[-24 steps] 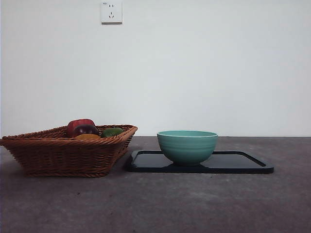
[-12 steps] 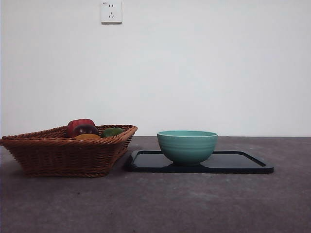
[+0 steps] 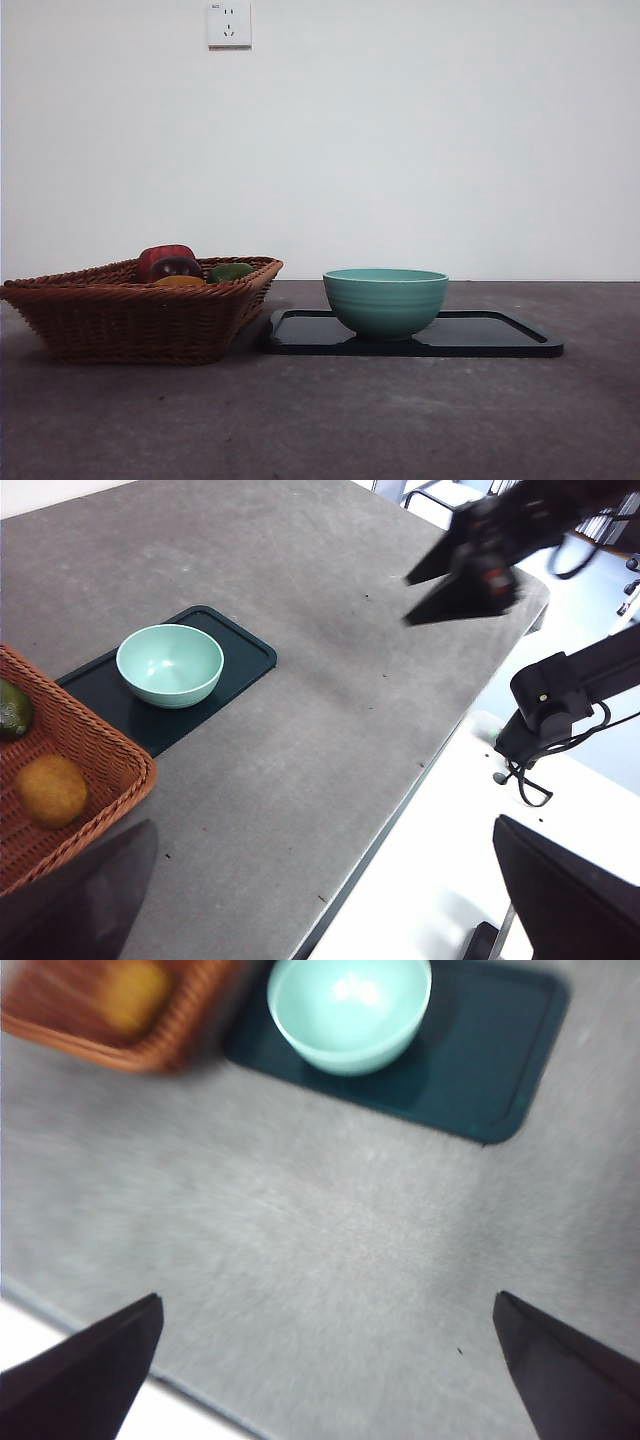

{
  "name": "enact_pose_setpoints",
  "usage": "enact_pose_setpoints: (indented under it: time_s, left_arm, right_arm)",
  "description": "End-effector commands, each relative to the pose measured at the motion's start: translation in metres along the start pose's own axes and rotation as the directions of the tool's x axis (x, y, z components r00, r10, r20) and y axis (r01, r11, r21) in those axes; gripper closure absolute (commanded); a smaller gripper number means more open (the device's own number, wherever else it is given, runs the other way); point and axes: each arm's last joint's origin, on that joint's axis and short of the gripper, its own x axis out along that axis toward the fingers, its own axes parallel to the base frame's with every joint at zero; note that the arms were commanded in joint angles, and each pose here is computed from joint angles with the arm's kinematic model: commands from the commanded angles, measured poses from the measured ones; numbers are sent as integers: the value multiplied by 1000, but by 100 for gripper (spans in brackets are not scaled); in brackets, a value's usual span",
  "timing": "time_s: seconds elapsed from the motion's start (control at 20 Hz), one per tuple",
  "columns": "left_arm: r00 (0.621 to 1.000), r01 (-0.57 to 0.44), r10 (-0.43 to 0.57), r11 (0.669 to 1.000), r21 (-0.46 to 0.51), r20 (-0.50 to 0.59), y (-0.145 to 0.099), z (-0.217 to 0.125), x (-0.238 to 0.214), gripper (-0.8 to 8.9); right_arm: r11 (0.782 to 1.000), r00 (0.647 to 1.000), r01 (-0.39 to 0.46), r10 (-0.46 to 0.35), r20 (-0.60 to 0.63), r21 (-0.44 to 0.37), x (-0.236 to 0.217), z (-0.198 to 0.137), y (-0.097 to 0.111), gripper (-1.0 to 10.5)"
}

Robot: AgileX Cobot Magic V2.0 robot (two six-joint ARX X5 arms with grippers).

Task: Pick up the wifruite, put it on the bowl, pick up the plate, put it on desk

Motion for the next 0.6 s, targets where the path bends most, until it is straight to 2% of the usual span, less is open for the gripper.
enact_pose_setpoints:
  time_s: [0.05,0.25,0.6]
  left_arm:
    - [1000,5,-6,1000,24,16,-1,3,-2,219]
    - [1000,5,-5,1000,25,18,-1,3,-2,219]
    - [1000,5,-5,1000,25,18,-1,3,-2,219]
  right_arm:
    - [1000,998,11,-10,-64,12,26,20,7,346]
    - [999,983,-9,15,-183,31,77,60,10,346]
    - [995,968,72,-53,-243,68,141,130,-13,346]
